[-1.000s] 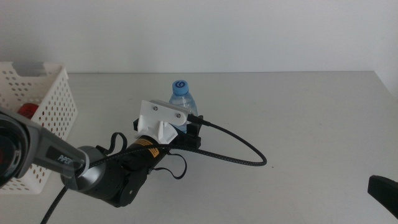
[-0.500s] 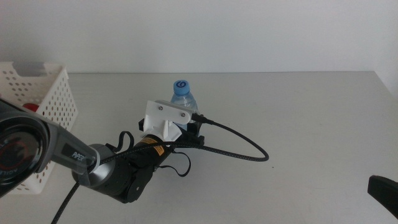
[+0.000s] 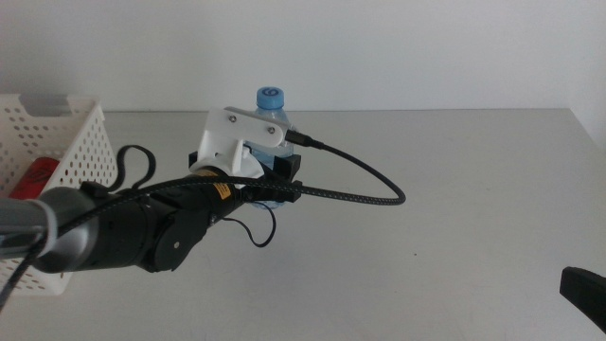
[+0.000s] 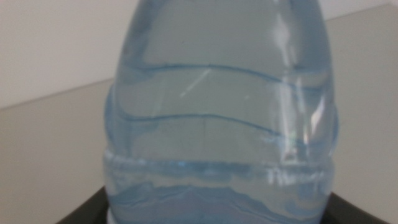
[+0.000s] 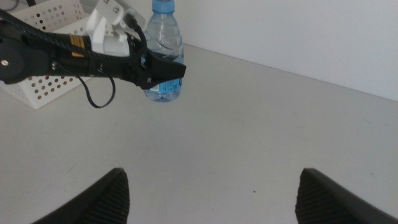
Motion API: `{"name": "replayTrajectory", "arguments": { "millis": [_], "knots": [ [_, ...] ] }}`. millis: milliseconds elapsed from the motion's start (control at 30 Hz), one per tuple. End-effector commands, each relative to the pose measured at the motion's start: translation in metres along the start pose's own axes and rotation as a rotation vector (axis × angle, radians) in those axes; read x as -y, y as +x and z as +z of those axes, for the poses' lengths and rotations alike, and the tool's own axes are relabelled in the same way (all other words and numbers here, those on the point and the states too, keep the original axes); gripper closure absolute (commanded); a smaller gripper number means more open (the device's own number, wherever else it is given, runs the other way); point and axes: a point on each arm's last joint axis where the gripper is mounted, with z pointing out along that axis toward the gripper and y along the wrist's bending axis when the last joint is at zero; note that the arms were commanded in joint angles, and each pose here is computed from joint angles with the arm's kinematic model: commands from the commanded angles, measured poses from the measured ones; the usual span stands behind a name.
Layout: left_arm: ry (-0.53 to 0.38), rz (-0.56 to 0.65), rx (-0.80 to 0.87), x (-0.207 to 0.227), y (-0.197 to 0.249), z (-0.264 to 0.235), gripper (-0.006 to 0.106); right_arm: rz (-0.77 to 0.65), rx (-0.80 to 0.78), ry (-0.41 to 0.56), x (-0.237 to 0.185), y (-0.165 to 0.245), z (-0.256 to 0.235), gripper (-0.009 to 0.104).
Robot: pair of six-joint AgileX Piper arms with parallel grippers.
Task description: Use arms to grab the bottles and put them into the dustbin to the left of the table.
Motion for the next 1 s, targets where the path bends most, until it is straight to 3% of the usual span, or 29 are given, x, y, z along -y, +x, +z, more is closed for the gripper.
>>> {"name": "replayTrajectory", "arguments": {
  "millis": [0,133,500,733,967],
  "knots": [
    [-0.003,-0.012,0.197,0.001,-0.054,-0.024,0.098,-0.02,0.095,-0.002,-0.001,-0.016,-0.004,0.024],
    [-0.012,0.011,0.162,0.0,-0.076,-0.045,0.098,-0.02,0.095,-0.002,-0.001,-0.016,-0.004,0.024],
    [-0.123,-0.021,-0.169,-0.047,-0.114,-0.088,0.098,-0.02,0.095,-0.002,-0.001,-0.016,-0.004,0.024],
    [-0.251,-0.047,-0.373,-0.11,-0.142,-0.122,0.098,-0.02,0.095,-0.002,-0.001,-0.016,-0.004,0.024],
    [-0.411,-0.063,-0.404,-0.167,-0.169,-0.166,0.098,-0.02,0.095,-0.002,-0.001,-0.016,-0.004,0.024]
  ]
}}
